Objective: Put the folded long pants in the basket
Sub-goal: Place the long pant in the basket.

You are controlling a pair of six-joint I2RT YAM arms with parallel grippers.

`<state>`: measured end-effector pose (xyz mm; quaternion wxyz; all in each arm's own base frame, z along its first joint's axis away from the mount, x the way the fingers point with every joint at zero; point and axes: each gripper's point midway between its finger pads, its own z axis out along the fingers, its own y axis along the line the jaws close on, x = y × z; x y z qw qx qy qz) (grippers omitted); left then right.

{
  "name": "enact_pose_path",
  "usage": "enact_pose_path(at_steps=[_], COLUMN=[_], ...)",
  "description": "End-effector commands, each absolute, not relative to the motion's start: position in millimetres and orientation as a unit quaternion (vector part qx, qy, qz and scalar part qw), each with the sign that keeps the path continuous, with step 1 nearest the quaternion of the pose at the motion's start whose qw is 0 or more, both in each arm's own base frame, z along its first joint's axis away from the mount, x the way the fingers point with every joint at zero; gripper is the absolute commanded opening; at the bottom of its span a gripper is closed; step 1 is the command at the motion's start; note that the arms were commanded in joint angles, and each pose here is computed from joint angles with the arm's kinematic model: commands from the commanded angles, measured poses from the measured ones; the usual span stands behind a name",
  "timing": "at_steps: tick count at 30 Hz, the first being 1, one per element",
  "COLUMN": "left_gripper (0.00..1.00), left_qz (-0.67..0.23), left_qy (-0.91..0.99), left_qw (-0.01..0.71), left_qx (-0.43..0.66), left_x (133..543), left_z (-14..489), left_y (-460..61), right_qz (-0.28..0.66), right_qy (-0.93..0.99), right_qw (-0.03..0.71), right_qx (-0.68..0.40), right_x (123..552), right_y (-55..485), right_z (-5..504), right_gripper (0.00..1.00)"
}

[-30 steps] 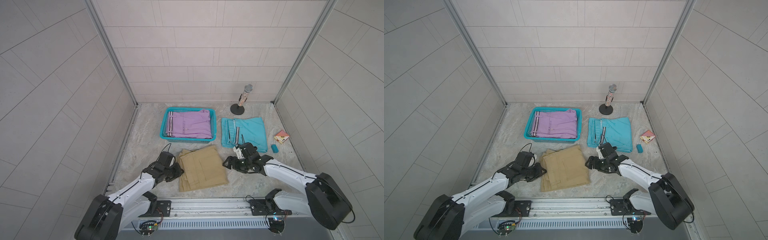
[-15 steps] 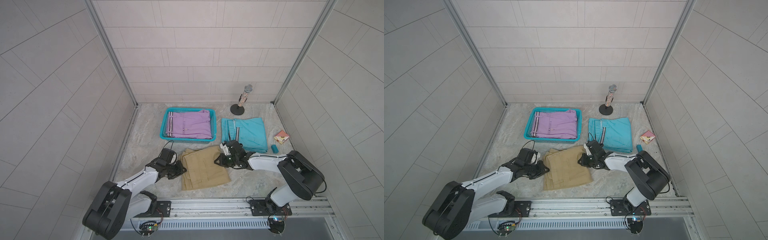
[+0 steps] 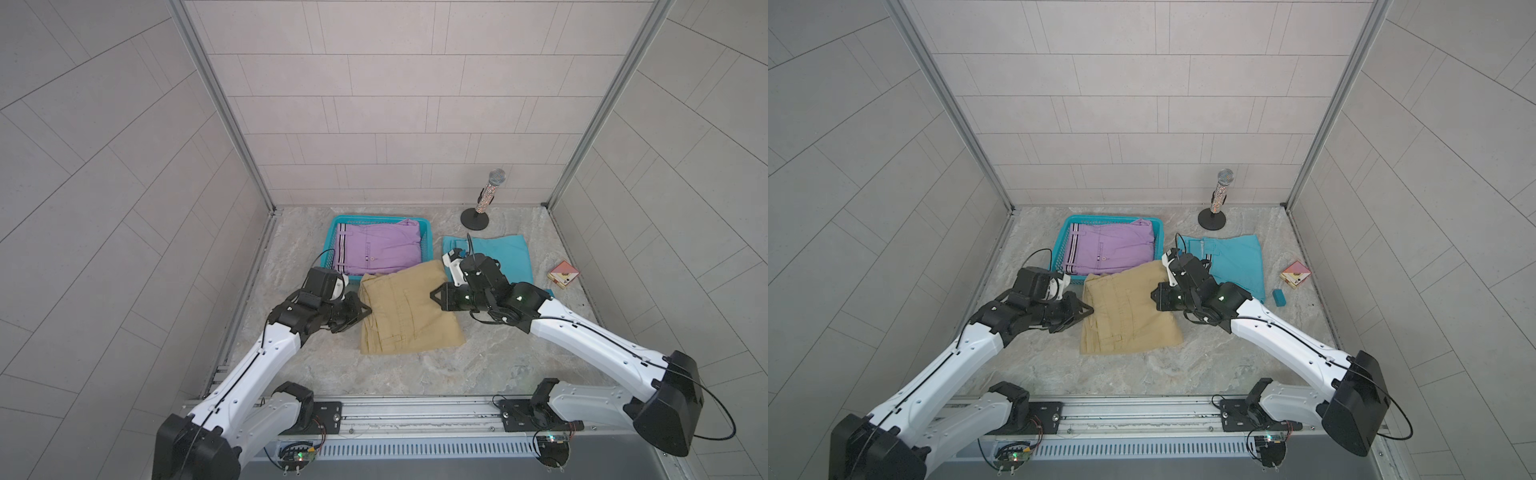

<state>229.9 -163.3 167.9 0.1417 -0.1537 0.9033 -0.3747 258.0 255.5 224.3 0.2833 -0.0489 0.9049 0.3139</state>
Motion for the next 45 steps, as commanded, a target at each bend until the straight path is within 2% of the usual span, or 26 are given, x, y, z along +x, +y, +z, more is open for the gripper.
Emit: enact_pose_path(at_steps=[1, 5, 8, 13, 17, 23, 28, 31, 35, 39, 43, 44, 45], left_gripper=[0.00, 0.00, 0.00, 0.00, 0.00, 0.00, 0.00, 0.00, 0.00, 0.00, 0.00, 0.00, 0.08], left_qz=[-0.403, -0.429, -0.425, -0.333, -0.318, -0.299, -0.263, -0.243, -0.216, -0.185, -0.188, -0.199, -0.201], left_qy=[0.893, 0.880, 0.882, 0.920, 0.925, 0.928, 0.942, 0.953, 0.963, 0.970, 0.970, 0.968, 0.968], left_qw=[0.142, 0.154, 0.155, 0.161, 0.149, 0.156, 0.132, 0.093, 0.046, 0.031, 0.007, 0.002, 0.000], left_qx=[-0.143, -0.132, -0.132, -0.130, -0.142, -0.157, -0.162, -0.157, -0.152, -0.155, -0.156, -0.153, -0.152], left_x=[234.7, 262.8, 294.7, 349.8, 389.4, 424.0, 447.1, 453.2, 452.5, 449.0, 447.2, 447.2, 446.8], left_z=[209.7, 249.9, 263.0, 260.3, 252.2, 251.9, 218.8, 195.0, 160.4, 134.4, 111.6, 109.5, 109.5], left_y=[-166.3, -168.6, -162.4, -130.6, -116.6, -98.0, -85.6, -82.2, -77.5, -68.6, -70.5, -74.4, -75.8], right_qz=[0.292, 0.284, 0.283, 0.277, 0.274, 0.261, 0.245, 0.232, 0.213, 0.193, 0.183, 0.183, 0.184], right_qy=[0.903, 0.889, 0.886, 0.879, 0.879, 0.883, 0.895, 0.906, 0.923, 0.936, 0.944, 0.944, 0.944], right_qw=[0.308, 0.352, 0.361, 0.384, 0.389, 0.386, 0.371, 0.353, 0.319, 0.292, 0.275, 0.273, 0.273], right_qx=[-0.063, -0.070, -0.067, -0.046, -0.040, -0.044, -0.037, -0.032, -0.027, -0.024, -0.023, -0.025, -0.028], right_x=[260.2, 282.1, 307.0, 361.8, 399.9, 444.6, 473.0, 483.3, 484.0, 483.0, 480.4, 478.8, 477.6], right_y=[248.5, 253.3, 261.2, 273.8, 285.0, 303.4, 307.9, 308.6, 307.9, 304.4, 302.7, 302.9, 302.2], right_z=[256.5, 299.2, 309.4, 307.4, 300.5, 277.5, 243.7, 216.4, 173.8, 138.8, 122.0, 122.8, 128.1], right_gripper=[0.00, 0.00, 0.00, 0.00, 0.00, 0.00, 0.00, 0.00, 0.00, 0.00, 0.00, 0.04, 0.14])
